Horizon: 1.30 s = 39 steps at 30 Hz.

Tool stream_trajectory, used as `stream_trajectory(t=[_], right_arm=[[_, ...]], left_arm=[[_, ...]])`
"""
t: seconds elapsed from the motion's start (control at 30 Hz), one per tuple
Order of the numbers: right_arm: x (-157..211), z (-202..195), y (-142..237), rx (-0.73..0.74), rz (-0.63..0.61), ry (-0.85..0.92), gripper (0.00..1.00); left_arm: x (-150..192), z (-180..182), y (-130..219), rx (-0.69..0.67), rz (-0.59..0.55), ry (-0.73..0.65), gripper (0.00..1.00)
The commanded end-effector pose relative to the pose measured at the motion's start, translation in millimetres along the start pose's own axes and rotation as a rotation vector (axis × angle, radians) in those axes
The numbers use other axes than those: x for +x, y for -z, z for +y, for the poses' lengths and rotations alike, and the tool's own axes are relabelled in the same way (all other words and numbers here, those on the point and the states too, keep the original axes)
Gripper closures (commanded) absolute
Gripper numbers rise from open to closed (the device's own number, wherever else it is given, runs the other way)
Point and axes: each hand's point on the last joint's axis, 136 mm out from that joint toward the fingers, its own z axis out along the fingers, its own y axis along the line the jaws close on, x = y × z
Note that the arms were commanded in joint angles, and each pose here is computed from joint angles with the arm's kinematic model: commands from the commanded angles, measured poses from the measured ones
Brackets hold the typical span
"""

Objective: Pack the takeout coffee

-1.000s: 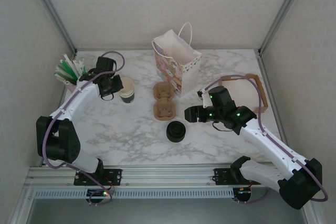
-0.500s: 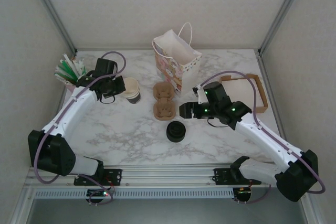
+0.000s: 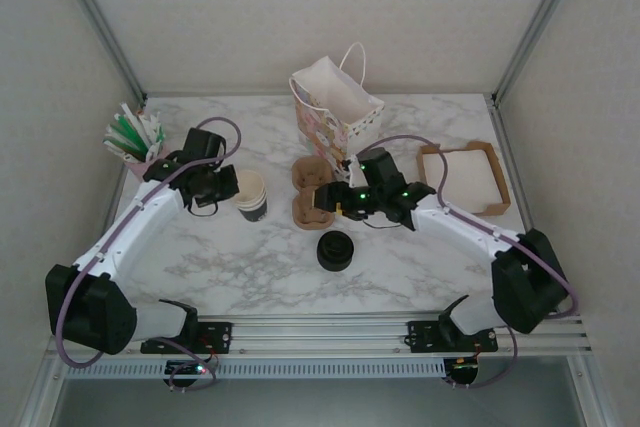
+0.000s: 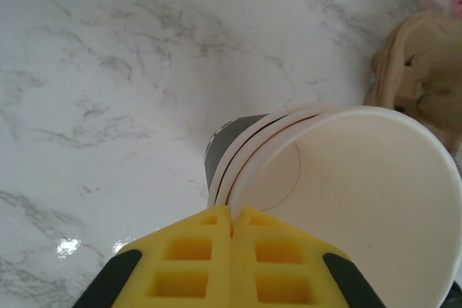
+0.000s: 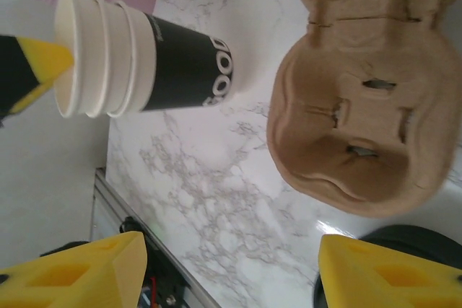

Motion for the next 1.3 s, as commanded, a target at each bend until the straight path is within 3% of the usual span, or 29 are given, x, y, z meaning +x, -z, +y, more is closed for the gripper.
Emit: stream_trajectory(t=[0.0,0.57,1.2,1.27], right_arm=[[-16,37,-11,-0.112,-0.025,0.016,0.35],[-30,40,-79,-0.184,0.048,-0.050,0.40],[-39,43,-103,-0.242,0.079,-0.097,0.53],[-26,50,-107,-0.246,0.103,-0.086,0.55]], left_arm=[[11,0,4,0.008,0.016,0.008,1.00],[19,12,-7,-0.037,0.030,-0.011,1.00],[17,15,-13,-0.054,0.032,-0.004,1.00],[16,15,-12,-0.056,0.030,-0.004,1.00]])
